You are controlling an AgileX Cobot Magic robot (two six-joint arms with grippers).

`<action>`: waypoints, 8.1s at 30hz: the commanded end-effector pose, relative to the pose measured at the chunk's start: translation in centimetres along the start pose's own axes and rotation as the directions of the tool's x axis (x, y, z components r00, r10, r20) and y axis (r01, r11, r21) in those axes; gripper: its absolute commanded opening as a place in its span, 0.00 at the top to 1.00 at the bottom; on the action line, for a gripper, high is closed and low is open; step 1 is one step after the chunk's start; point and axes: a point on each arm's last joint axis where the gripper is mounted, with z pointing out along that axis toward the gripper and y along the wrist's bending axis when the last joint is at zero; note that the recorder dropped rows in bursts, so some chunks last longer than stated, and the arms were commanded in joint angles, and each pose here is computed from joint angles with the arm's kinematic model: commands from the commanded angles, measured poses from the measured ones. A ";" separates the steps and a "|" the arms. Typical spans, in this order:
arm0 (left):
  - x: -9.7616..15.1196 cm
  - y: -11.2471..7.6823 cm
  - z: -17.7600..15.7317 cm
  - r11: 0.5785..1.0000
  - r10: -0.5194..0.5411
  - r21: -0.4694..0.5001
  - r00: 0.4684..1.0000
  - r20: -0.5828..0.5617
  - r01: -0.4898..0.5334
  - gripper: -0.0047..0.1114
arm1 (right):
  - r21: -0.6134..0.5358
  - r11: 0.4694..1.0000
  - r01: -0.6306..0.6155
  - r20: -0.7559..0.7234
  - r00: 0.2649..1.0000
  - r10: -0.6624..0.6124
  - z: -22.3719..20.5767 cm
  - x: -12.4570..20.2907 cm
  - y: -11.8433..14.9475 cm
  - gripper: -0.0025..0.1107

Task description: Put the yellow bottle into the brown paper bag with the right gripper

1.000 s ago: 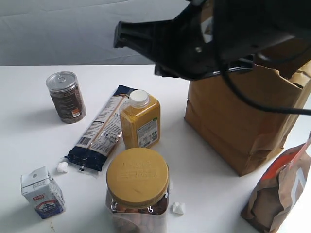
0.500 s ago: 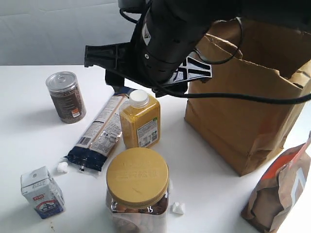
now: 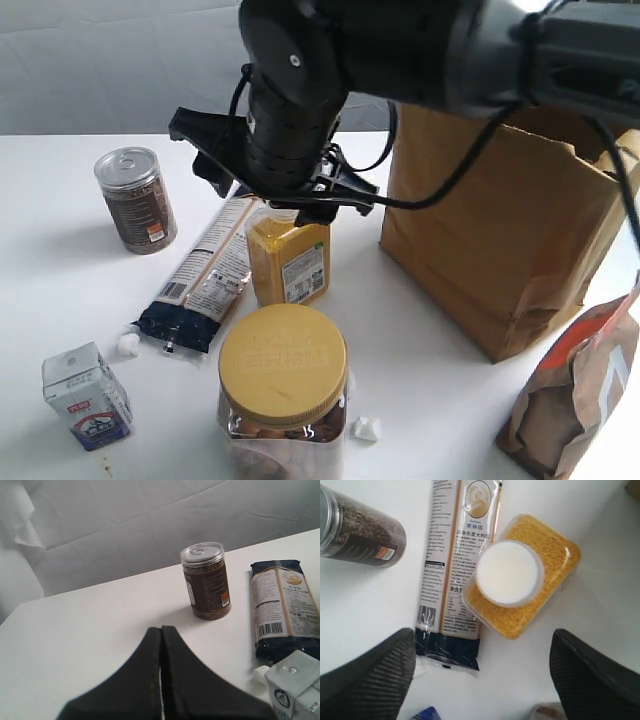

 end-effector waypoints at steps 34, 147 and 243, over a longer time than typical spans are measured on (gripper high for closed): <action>0.1 -0.1 0.0 1.000 -0.007 0.005 1.000 0.004 0.007 0.96 | 0.100 0.986 0.131 0.121 0.982 -0.143 1.9 -2.5 1.3 0.98; 0.1 -0.1 0.0 1.000 -0.007 0.005 1.000 0.004 0.007 0.96 | 0.136 0.965 0.225 0.880 0.420 -0.222 -17.3 7.4 -32.3 0.98; 0.1 -0.1 0.0 1.000 -0.007 0.006 1.000 0.002 0.007 0.96 | 0.011 0.967 0.255 0.851 0.506 -0.143 -9.8 15.1 -35.8 0.98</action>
